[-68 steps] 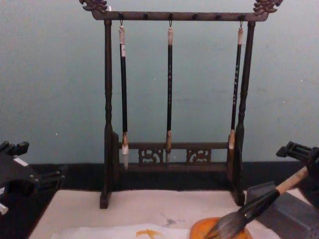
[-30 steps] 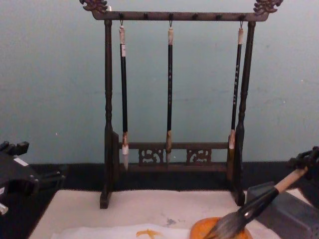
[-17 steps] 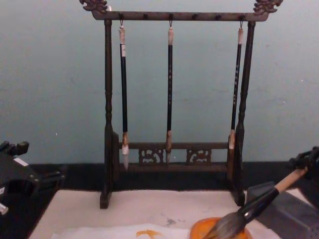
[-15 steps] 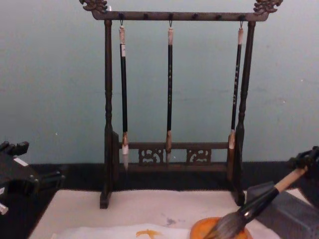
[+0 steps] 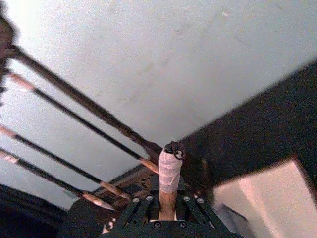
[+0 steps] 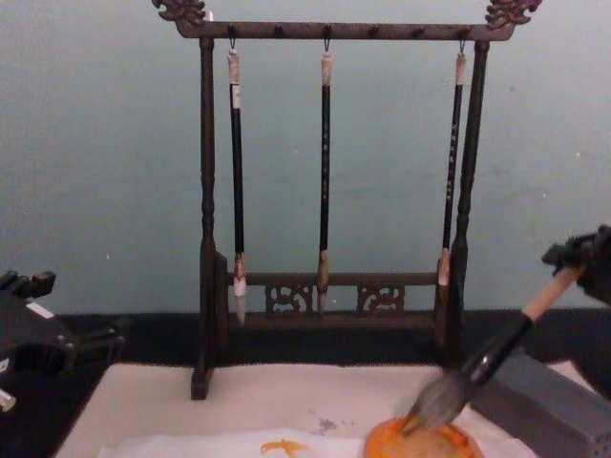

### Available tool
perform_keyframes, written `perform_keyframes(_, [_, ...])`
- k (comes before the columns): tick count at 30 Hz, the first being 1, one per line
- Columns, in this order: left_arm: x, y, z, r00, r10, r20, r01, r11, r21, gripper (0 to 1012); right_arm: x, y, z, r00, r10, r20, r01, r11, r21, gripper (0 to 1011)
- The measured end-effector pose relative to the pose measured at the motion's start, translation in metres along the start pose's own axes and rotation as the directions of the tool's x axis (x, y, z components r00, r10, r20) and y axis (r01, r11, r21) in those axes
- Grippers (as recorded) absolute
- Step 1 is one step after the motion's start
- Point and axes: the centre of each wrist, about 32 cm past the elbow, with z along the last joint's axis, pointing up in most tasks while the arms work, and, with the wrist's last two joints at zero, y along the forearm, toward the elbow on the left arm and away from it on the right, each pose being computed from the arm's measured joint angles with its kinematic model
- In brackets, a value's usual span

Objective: Pick up the brush from the inkstone, write on the paper, then place the brush back to its original position.

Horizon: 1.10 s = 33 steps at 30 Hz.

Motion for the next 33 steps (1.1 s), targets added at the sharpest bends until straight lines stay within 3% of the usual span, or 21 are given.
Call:
perform_keyframes(8, [0.0000, 0.0000, 0.0000, 1.0000, 0.000, 0.000, 0.000, 1.0000, 0.000, 1010, -0.015, -0.008, 0.003, 0.990, 0.083, 0.117, -0.087, 0.996, 0.026, 173])
perform_keyframes(13, [0.0000, 0.0000, 0.0000, 1.0000, 0.000, 0.000, 0.000, 1.0000, 0.000, 1010, -0.023, -0.016, 0.003, 0.962, 0.149, 0.228, -0.160, 0.987, 0.031, 173])
perform_keyframes(14, [0.0000, 0.0000, 0.0000, 1.0000, 0.000, 0.000, 0.000, 1.0000, 0.000, 1010, -0.025, -0.018, 0.003, 0.950, 0.170, 0.263, -0.183, 0.983, 0.029, 173])
perform_keyframes(15, [0.0000, 0.0000, 0.0000, 1.0000, 0.000, 0.000, 0.000, 1.0000, 0.000, 1010, -0.025, -0.018, 0.003, 0.950, 0.170, 0.263, -0.183, 0.983, 0.029, 173])
perform_keyframes(20, [0.0000, 0.0000, 0.0000, 1.0000, 0.000, 0.000, 0.000, 1.0000, 0.000, 1010, -0.030, -0.027, 0.004, 0.886, 0.248, 0.392, -0.272, 0.962, 0.005, 173])
perform_keyframes(21, [0.0000, 0.0000, 0.0000, 1.0000, 0.000, 0.000, 0.000, 1.0000, 0.000, 1010, -0.031, -0.029, 0.003, 0.863, 0.271, 0.427, -0.296, 0.955, -0.008, 173])
perform_keyframes(24, [0.0000, 0.0000, 0.0000, 1.0000, 0.000, 0.000, 0.000, 1.0000, 0.000, 1010, -0.033, -0.032, 0.003, 0.829, 0.303, 0.470, -0.329, 0.944, -0.027, 173])
perform_keyframes(26, [0.0000, 0.0000, 0.0000, 1.0000, 0.000, 0.000, 0.000, 1.0000, 0.000, 1010, -0.036, -0.036, 0.001, 0.780, 0.346, 0.521, -0.371, 0.927, -0.060, 173])
perform_keyframes(27, [0.0000, 0.0000, 0.0000, 1.0000, 0.000, 0.000, 0.000, 1.0000, 0.000, 1010, -0.036, -0.036, 0.001, 0.780, 0.346, 0.521, -0.371, 0.927, -0.060, 173])
perform_keyframes(28, [0.0000, 0.0000, 0.0000, 1.0000, 0.000, 0.000, 0.000, 1.0000, 0.000, 1010, -0.037, -0.038, 0.000, 0.753, 0.369, 0.545, -0.393, 0.916, -0.078, 173])
perform_keyframes(30, [0.0000, 0.0000, 0.0000, 1.0000, 0.000, 0.000, 0.000, 1.0000, 0.000, 1010, -0.038, -0.040, -0.001, 0.725, 0.393, 0.566, -0.415, 0.905, -0.097, 173])
perform_keyframes(33, [0.0000, 0.0000, 0.0000, 1.0000, 0.000, 0.000, 0.000, 1.0000, 0.000, 1010, -0.038, -0.045, -0.005, 0.654, 0.449, 0.609, -0.466, 0.873, -0.144, 173])
